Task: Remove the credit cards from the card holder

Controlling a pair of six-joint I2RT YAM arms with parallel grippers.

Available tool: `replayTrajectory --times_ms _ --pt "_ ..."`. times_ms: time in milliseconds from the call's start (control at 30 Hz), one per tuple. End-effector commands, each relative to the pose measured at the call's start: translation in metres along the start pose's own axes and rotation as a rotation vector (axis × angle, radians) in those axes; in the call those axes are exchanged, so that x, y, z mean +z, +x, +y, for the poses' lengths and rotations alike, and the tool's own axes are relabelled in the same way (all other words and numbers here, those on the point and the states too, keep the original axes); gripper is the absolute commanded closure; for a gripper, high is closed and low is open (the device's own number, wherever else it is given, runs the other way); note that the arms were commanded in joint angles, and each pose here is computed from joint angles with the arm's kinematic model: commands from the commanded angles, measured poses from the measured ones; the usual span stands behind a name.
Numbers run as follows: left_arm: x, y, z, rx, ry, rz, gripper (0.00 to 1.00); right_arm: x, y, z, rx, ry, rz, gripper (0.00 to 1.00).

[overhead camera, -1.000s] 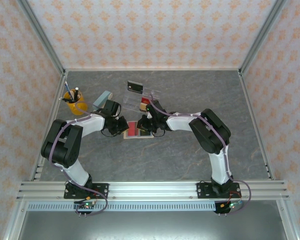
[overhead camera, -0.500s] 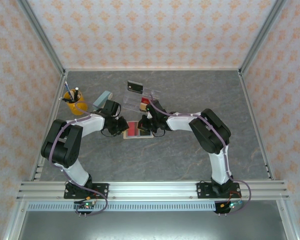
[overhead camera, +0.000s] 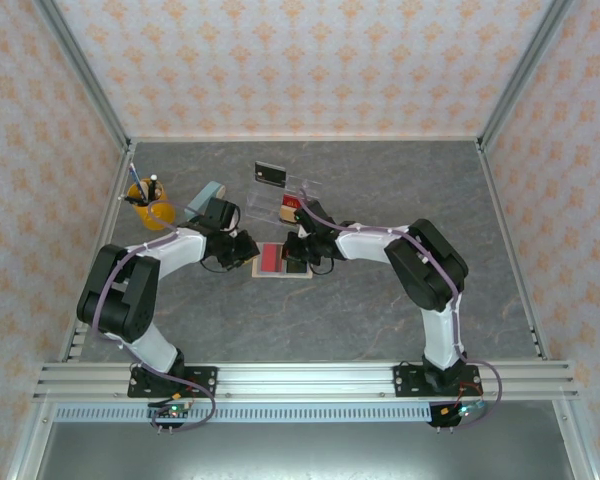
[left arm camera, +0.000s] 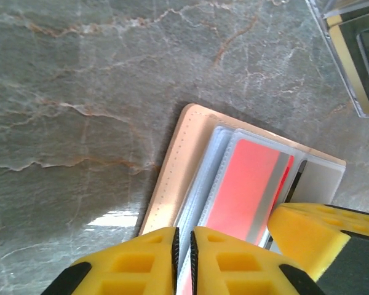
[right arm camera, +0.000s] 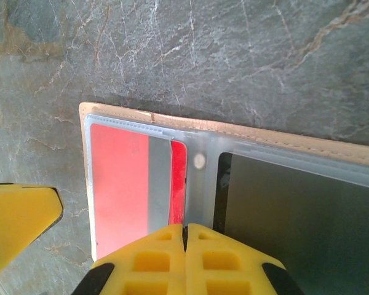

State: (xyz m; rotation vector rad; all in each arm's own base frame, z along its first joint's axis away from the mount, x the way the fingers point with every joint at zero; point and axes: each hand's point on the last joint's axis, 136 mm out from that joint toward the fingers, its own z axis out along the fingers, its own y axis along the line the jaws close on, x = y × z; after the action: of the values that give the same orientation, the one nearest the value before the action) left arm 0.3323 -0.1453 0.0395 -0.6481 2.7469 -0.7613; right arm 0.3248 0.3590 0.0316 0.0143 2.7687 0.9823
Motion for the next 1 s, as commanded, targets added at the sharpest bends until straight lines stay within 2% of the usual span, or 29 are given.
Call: replayTrajectory --times_ms 0,267,500,667,833,967 --pt "-0.005 -0.001 -0.022 0.065 0.079 -0.001 0.84 -0.014 -0.010 0.007 -0.026 0.012 -0.034 1.00" --pt "0.004 0.000 -0.021 0.086 0.037 0.020 0.89 -0.019 -0.011 0.014 -0.030 -0.011 -0.036 1.00" --pt "0.002 -0.002 -0.018 0.128 -0.002 0.031 0.90 -0.031 -0.015 0.013 -0.037 0.023 -0.071 1.00" --pt "0.005 -0.002 -0.018 0.120 0.000 0.030 0.90 -0.025 -0.012 0.012 -0.017 0.014 -0.049 1.00" --pt "0.013 -0.001 -0.011 0.099 -0.025 0.045 0.91 -0.016 -0.010 0.017 0.018 -0.034 -0.023 0.90" --pt "0.016 -0.001 -0.007 0.090 -0.039 0.050 0.92 -0.011 -0.010 0.017 0.035 -0.042 -0.016 0.86"
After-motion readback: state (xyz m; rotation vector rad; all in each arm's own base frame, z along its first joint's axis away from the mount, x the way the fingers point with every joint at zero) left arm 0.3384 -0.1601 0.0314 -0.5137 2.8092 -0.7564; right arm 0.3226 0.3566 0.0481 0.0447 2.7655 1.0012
